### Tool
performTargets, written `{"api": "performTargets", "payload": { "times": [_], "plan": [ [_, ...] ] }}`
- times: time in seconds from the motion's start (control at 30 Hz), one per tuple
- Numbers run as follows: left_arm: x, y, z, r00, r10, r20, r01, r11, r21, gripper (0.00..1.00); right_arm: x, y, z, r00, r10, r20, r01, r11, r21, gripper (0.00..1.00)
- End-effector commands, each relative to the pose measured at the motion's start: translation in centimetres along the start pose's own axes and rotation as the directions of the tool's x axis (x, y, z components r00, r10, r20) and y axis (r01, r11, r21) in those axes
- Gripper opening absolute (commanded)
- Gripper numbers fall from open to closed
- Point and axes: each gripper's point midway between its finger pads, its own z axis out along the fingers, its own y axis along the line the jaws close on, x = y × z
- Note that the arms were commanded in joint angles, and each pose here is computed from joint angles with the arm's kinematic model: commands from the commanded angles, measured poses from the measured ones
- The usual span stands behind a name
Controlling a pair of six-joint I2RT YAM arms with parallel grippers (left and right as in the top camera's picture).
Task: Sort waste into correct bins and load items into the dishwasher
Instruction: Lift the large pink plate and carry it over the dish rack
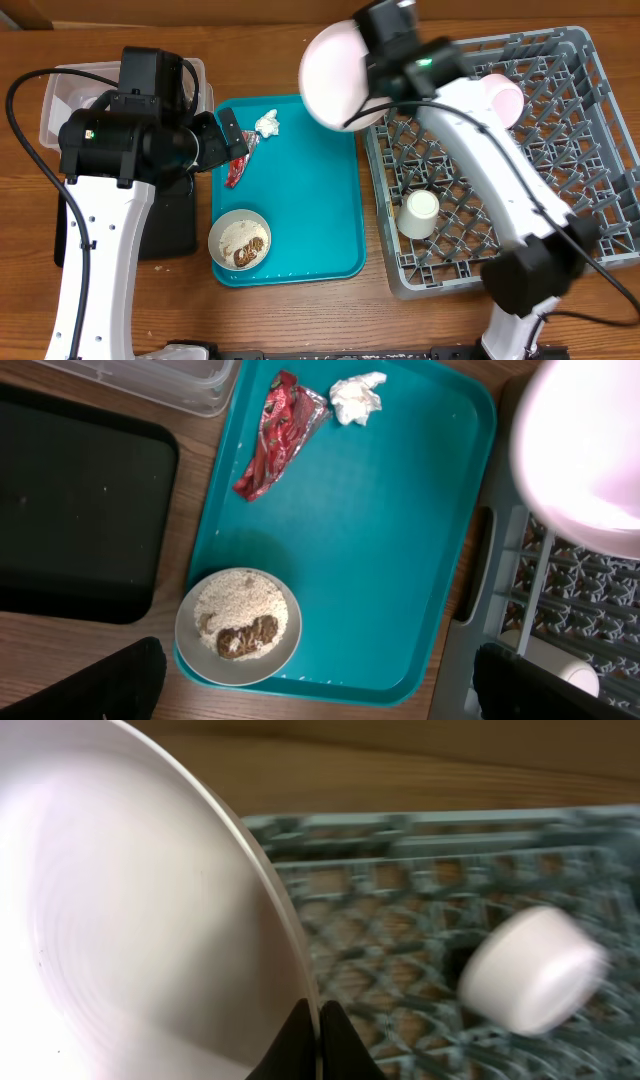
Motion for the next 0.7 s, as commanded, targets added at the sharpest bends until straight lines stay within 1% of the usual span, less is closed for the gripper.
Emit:
{"api": "performTargets", "payload": {
  "times": [0.0,0.03,0.07,0.17,0.33,0.47,0.67],
  "plan": [
    [-0.4,0.1,-0.2,1.000,-0.011,0.015,0.011,1.000,-0.005,1.00,-3.5,-8.2,-4.8,0.964,0.202,0.173,-0.229,0.961,0.156,0.04],
    [-0.4,0.1,-0.2,1.000,-0.011,0.015,0.011,1.000,-0.005,1.00,-3.6,-10.0,-5.2,0.956,0.223,0.190,-0.260,0.945,0.197,0.04],
    [-0.4,0.1,-0.2,1.000,-0.011,0.015,0.011,1.000,-0.005,1.00,-3.5,-12.6,-5.5,0.946,0.248,0.209,-0.299,0.916,0.268,0.04],
    [-0.4,0.1,-0.2,1.000,-0.011,0.015,0.011,1.000,-0.005,1.00,-2.5,-17.4,-5.4,0.943,0.264,0.201,-0.325,0.856,0.402,0.04],
    [-0.4,0.1,-0.2,1.000,-0.011,0.015,0.011,1.000,-0.005,1.00,-0.2,-21.4,-4.1,0.937,0.313,0.157,-0.349,0.789,0.505,0.04],
    [-0.4,0.1,-0.2,1.000,-0.011,0.015,0.011,1.000,-0.005,1.00,1.5,-21.9,-2.6,0.942,0.317,0.110,-0.325,0.776,0.540,0.04],
    [-0.4,0.0,-0.2,1.000,-0.010,0.015,0.010,1.000,-0.005,1.00,4.5,-20.0,0.0,0.963,0.268,0.009,-0.227,0.799,0.557,0.04]
  ]
}}
